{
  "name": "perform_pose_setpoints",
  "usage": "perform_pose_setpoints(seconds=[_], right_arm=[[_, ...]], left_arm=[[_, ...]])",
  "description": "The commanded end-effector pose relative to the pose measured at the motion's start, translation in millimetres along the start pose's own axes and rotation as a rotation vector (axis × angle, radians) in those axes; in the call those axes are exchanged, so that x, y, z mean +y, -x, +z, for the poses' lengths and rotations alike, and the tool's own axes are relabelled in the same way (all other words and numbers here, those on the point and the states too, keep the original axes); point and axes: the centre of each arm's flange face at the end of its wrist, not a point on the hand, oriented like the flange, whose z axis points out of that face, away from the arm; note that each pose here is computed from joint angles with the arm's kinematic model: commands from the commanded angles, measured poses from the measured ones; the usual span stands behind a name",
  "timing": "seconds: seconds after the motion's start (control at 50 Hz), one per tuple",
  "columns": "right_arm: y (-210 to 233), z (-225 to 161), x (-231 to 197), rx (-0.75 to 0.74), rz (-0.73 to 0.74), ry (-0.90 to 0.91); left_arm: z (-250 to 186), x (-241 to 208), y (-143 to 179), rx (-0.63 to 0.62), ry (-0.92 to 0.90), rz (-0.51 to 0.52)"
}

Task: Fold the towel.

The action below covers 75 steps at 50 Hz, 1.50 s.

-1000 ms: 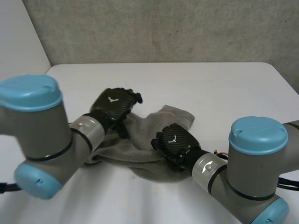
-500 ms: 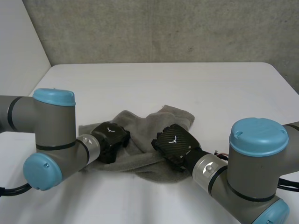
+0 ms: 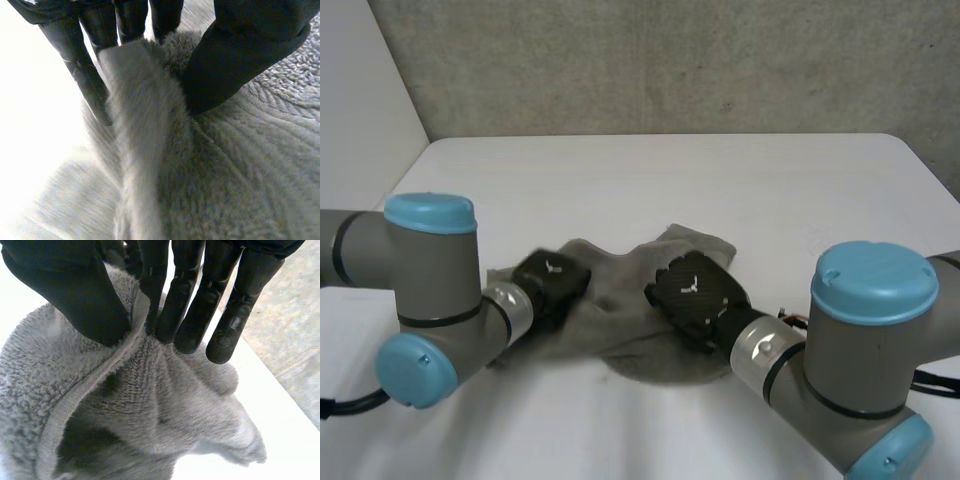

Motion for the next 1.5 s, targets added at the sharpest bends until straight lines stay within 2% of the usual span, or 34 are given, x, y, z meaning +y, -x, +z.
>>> perform_pose_setpoints(seconds=[0.02, 0.04, 0.06, 0.08, 0.1, 0.12, 0.14, 0.16, 0.18, 0.2, 0.24, 0.26, 0.28, 0.34, 0.46, 0.48, 0.5, 0.52, 0.56, 0.58, 0.62, 0.64, 0.68, 0.76, 0.86, 0.88, 0.9, 0.94, 0.96, 1.0, 1.04, 1.12, 1.32, 1.5], right_arm=[[-30.4, 18.7, -26.9, 0.142, -0.047, -0.125], [-41.6, 24.3, -37.0, 0.2, -0.06, -0.167], [-55.6, 31.0, -49.8, 0.272, -0.073, -0.221], [-69.2, 37.5, -62.2, 0.345, -0.086, -0.278], [-69.3, 37.6, -62.3, 0.346, -0.087, -0.279], [-82.9, 42.2, -76.4, 0.421, -0.101, -0.347], [-97.6, 44.5, -93.3, 0.505, -0.112, -0.433], [-97.7, 44.5, -93.5, 0.506, -0.112, -0.433], [-110.4, 44.1, -109.6, 0.586, -0.122, -0.524], [-110.6, 44.1, -109.8, 0.586, -0.122, -0.525], [-129.5, 38.0, -137.2, 0.719, -0.141, -0.691], [-133.5, 35.0, -145.2, 0.754, -0.144, -0.743], [-133.5, 34.9, -145.2, 0.754, -0.144, -0.743], [-127.7, 33.9, -145.6, 0.733, -0.144, -0.735], [-100.0, 36.3, -112.7, 0.553, -0.124, -0.528], [-90.3, 34.8, -100.4, 0.482, -0.111, -0.446], [-90.2, 34.8, -100.3, 0.481, -0.11, -0.445], [-77.3, 31.7, -84.2, 0.389, -0.093, -0.334], [-68.4, 28.2, -74.2, 0.328, -0.076, -0.26], [-68.3, 28.1, -74.1, 0.327, -0.076, -0.259], [-38.5, 18.1, -42.8, 0.135, -0.023, -0.067], [-38.4, 18.0, -42.6, 0.133, -0.022, -0.066], [-14.6, 14.5, -17.3, -0.011, 0.008, 0.049], [-9.5, 15.3, -4.5, -0.053, 0.035, 0.097], [-35.5, 15.0, 0.9, 0.031, 0.09, 0.116], [-54.3, 10.8, 1.6, 0.085, 0.17, 0.113], [-54.5, 10.8, 1.6, 0.086, 0.17, 0.112], [-79.6, 6.1, 5.6, 0.159, 0.325, 0.108], [-79.7, 6.0, 5.6, 0.159, 0.326, 0.108], [-105.1, 0.1, 16.7, 0.222, 0.454, 0.114], [-113.4, -2.5, 20.7, 0.241, 0.484, 0.117], [-120.3, -4.3, 27.8, 0.23, 0.479, 0.121], [-119.5, 4.0, 61.6, 0.131, 0.252, 0.187], [-102.7, 16.8, 76.1, -0.002, 0.266, 0.154]], left_arm=[[0.8, -48.5, 26.4, -0.158, -0.285, 0.032], [-0.7, -71.1, 36.6, -0.219, -0.417, 0.04], [-0.7, -71.3, 36.7, -0.22, -0.418, 0.04], [-3.1, -91.7, 46.2, -0.273, -0.54, 0.039], [-3.1, -91.9, 46.3, -0.274, -0.541, 0.039], [-8.0, -115.2, 59.2, -0.333, -0.681, 0.026], [-8.0, -115.4, 59.4, -0.334, -0.682, 0.026], [-14.2, -136.2, 71.4, -0.388, -0.811, -0.001], [-21.4, -153.5, 83.9, -0.456, -0.928, -0.039], [-21.5, -153.6, 84.1, -0.457, -0.929, -0.039], [-34.9, -171.3, 99.3, -0.559, -1.068, -0.091], [-35.0, -171.4, 99.4, -0.56, -1.069, -0.092], [-39.5, -175.5, 103.7, -0.591, -1.111, -0.105], [-36.8, -161.8, 104.2, -0.597, -1.061, -0.117], [-32.1, -125.3, 101.3, -0.573, -0.892, -0.136], [-31.5, -109.3, 92.5, -0.543, -0.809, -0.145], [-33.4, -92.6, 82.4, -0.506, -0.718, -0.153], [-33.5, -92.5, 82.3, -0.506, -0.717, -0.153], [-38.6, -66.1, 66.6, -0.444, -0.567, -0.169], [-38.7, -66.0, 66.5, -0.444, -0.566, -0.169], [-44.2, -37.5, 47.6, -0.377, -0.403, -0.186], [-44.2, -37.4, 47.6, -0.376, -0.402, -0.186], [-46.4, -24.1, 38.8, -0.346, -0.327, -0.197], [-54.8, 1.7, 21.7, -0.286, -0.163, -0.212], [-61.8, -3.7, 24.3, -0.296, -0.169, -0.22], [-68.2, -11.3, 28.6, -0.31, -0.198, -0.219], [-68.2, -11.3, 28.6, -0.31, -0.199, -0.219], [-79.9, -23.3, 33.2, -0.328, -0.243, -0.216], [-79.9, -23.4, 33.2, -0.328, -0.243, -0.216], [-94.0, -35.0, 36.5, -0.341, -0.277, -0.214], [-101.6, -40.4, 38.4, -0.347, -0.292, -0.218], [-114.9, -50.4, 41.6, -0.356, -0.325, -0.229], [-149.2, -84.5, 48.6, -0.39, -0.475, -0.229], [-157.2, -95.5, 52.8, -0.405, -0.521, -0.227]])
